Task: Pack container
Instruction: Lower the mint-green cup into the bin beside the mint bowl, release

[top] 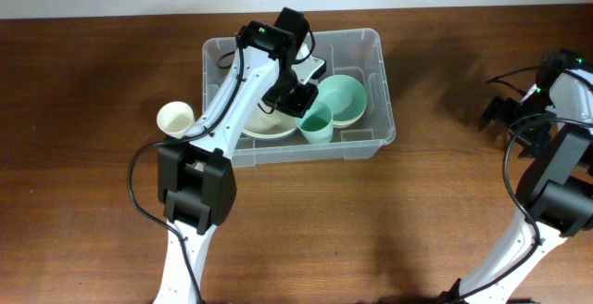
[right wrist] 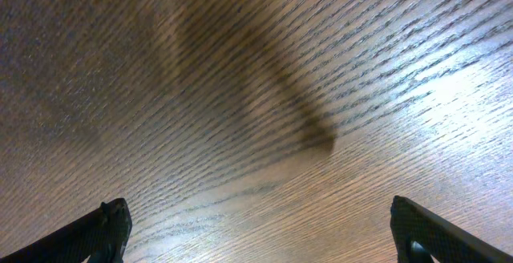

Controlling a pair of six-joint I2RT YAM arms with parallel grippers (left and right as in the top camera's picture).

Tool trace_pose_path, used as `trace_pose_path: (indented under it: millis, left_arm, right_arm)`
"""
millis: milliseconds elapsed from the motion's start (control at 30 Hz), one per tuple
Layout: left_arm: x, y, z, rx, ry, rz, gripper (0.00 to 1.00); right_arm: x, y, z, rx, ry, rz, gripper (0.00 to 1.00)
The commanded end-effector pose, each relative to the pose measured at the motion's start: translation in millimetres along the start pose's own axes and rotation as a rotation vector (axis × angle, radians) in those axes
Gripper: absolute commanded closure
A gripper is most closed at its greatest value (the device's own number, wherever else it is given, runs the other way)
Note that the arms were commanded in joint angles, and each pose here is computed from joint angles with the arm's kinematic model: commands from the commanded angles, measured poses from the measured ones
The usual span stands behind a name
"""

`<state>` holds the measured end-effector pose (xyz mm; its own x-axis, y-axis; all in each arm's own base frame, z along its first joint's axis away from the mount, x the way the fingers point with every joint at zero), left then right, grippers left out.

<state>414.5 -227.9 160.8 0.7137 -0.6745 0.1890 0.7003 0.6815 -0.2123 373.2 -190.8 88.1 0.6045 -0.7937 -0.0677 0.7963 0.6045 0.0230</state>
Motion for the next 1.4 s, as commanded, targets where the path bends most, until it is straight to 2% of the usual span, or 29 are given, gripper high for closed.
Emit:
trace_pose_path:
  millis: [0,667,1167,1267,1367]
  left_arm:
    - [-5.0,4.0,-9.3,0.035,0.041,-0.014,0.98]
    - [-0.2,4.7,-13.4,0.041,0.017,-0.016,0.98]
    - [2.2,-8.8,-50.3,0.017,0.081,-0.048,0.98]
    - [1.4,-7.3,-55.7,0.014,0.090,-0.046,0.98]
    - [2.0,-6.0,-55.9,0.024,0.089,-0.047,0.92]
  right_arm:
    - [0.4,-2.2,6.0,0.005,-0.014,0.002,0.01]
    - [0.4,-2.2,6.0,0.005,-0.014,0.003,0.01]
    - [0.4,-2.2,6.0,0.005,-0.014,0.002,0.01]
    - [0.4,-2.1,6.0,0.005,-0.013,0.003,0.01]
    - [0.4,-2.2,6.0,0.005,-0.014,0.003,0.01]
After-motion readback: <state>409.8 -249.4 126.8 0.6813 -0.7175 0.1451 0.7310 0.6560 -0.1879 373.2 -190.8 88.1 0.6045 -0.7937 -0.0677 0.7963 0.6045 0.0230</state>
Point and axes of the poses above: each gripper's point midway between its finger pads, its own z axis back along the fingers, its own y axis along the line the jaws close on, x = y × z, the point moved 6 cm from there along z, back along the fingers, and after that the axes turned 12 degrees about -z, right-handed, at the moved point
